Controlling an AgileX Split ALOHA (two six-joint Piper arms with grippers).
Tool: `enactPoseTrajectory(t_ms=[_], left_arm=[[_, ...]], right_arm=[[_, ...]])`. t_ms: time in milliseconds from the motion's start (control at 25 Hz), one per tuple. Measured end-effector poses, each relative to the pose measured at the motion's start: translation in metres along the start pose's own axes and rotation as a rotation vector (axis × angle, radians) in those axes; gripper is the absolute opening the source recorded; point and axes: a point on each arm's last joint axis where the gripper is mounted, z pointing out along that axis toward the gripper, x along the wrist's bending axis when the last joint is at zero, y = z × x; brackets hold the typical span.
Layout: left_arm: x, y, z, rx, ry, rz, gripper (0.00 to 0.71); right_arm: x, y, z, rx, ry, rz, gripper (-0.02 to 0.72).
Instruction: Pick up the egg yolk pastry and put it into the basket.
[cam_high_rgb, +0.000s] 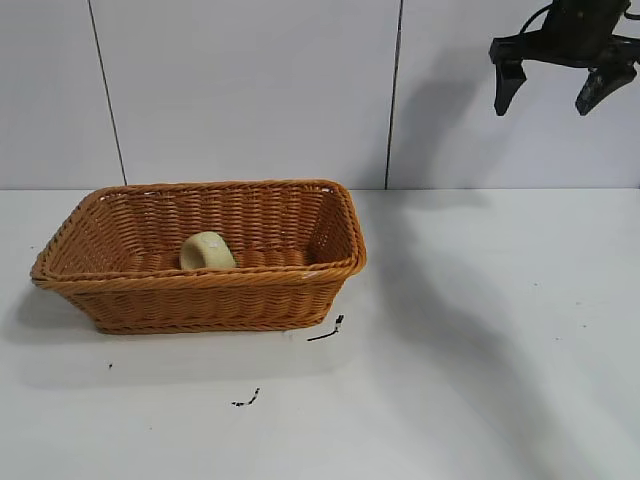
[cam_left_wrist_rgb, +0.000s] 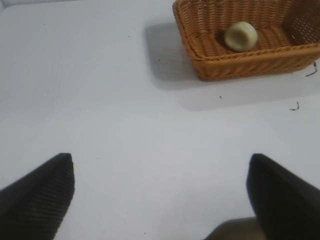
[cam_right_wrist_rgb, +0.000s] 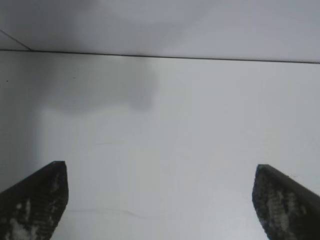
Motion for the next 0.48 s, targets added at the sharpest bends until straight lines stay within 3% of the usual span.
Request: enactPoseTrajectory(t_ms=[240,480], left_arm=[[0.000,0.000,0.000,0.000,0.000,0.000,0.696],[0.000,0.000,0.000,0.000,0.000,0.000,0.696]], right_arm=[[0.000,-0.049,-0.102,-0.014,0.003,0.000,0.693],[-0.001,-0.135,-0.195,-0.080,0.005,-0.027,0.693]])
